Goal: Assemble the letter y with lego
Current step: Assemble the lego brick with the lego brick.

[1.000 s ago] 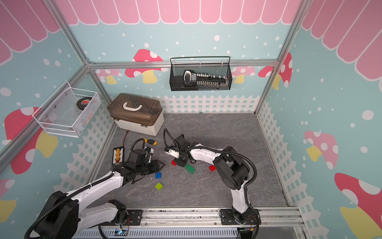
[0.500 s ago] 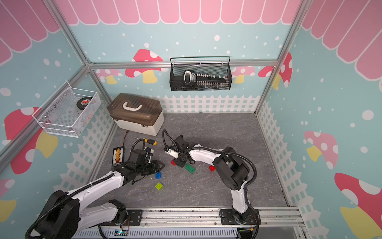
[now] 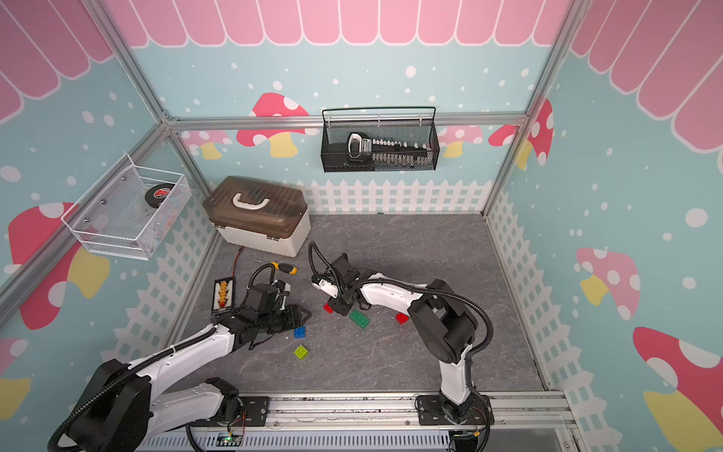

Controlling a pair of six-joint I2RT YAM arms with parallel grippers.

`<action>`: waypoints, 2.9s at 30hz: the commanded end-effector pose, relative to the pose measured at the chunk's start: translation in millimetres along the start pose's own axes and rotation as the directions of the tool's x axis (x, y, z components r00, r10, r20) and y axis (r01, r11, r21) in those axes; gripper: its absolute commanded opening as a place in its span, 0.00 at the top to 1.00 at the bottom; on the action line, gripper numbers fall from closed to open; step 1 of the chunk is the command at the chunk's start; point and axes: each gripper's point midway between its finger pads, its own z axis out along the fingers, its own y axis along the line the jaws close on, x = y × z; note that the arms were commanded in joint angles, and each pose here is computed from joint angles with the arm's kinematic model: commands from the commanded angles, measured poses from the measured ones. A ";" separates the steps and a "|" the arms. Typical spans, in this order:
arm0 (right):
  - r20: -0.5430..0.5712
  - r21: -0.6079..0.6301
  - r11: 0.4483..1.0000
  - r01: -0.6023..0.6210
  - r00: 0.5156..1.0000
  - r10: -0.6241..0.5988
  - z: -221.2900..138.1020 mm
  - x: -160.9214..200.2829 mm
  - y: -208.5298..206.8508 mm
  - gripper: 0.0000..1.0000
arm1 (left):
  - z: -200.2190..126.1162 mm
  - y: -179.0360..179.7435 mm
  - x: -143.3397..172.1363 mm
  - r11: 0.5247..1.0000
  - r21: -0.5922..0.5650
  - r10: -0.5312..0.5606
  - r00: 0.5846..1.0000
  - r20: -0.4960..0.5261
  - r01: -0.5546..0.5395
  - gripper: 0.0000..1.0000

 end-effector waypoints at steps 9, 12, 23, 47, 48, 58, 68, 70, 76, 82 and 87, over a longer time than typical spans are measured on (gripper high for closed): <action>0.019 -0.022 0.998 -0.054 0.998 0.055 0.1 1.6 12.1 0.74 | 0.7 11.4 4.0 0.999 -0.036 -0.026 1.000 -0.002 0.026 0.44; 0.021 -0.031 0.997 -0.064 0.998 0.065 1.8 0.6 14.4 0.74 | 0.8 12.7 3.7 0.999 -0.042 -0.025 1.000 0.001 0.025 0.44; -0.022 -0.011 0.997 -0.083 0.996 0.083 8.5 9.6 15.1 0.74 | 2.3 16.0 7.0 0.998 -0.051 -0.025 1.000 -0.007 0.024 0.44; -0.325 0.047 0.994 -0.096 0.940 0.106 40.2 63.9 13.4 0.77 | 2.7 17.5 6.5 0.998 -0.058 -0.019 1.000 -0.003 0.018 0.44; -0.338 0.046 0.994 -0.099 0.935 0.109 42.8 67.8 13.9 0.77 | 2.6 17.9 6.2 0.998 -0.061 -0.019 1.000 -0.001 0.019 0.44; -0.420 0.039 0.995 -0.091 0.902 0.099 51.4 82.2 14.3 0.78 | 0.5 18.7 5.9 0.998 -0.065 -0.020 1.000 0.004 0.020 0.44; -0.344 0.084 0.994 -0.073 0.934 0.098 48.8 32.6 -8.3 0.70 | -6.5 17.4 3.0 0.997 -0.071 -0.023 1.000 0.021 0.024 0.44; -0.338 0.089 0.994 -0.068 0.937 0.094 49.8 26.3 -11.6 0.66 | -9.2 18.1 2.9 0.997 -0.077 -0.022 0.999 0.026 0.024 0.44; -0.281 0.106 0.992 -0.071 0.955 0.098 41.4 3.4 -17.6 0.55 | -14.9 18.1 1.3 0.996 -0.086 -0.018 0.999 0.040 0.021 0.43; -0.221 0.128 0.989 -0.074 0.970 0.102 20.8 -14.4 -22.0 0.48 | -15.7 16.2 -0.4 0.996 -0.083 -0.018 0.999 0.041 0.021 0.42; -0.147 0.149 0.984 -0.096 0.982 0.118 -7.3 -23.2 -24.3 0.46 | -17.5 12.4 -0.8 0.997 -0.069 -0.017 0.999 0.038 0.019 0.40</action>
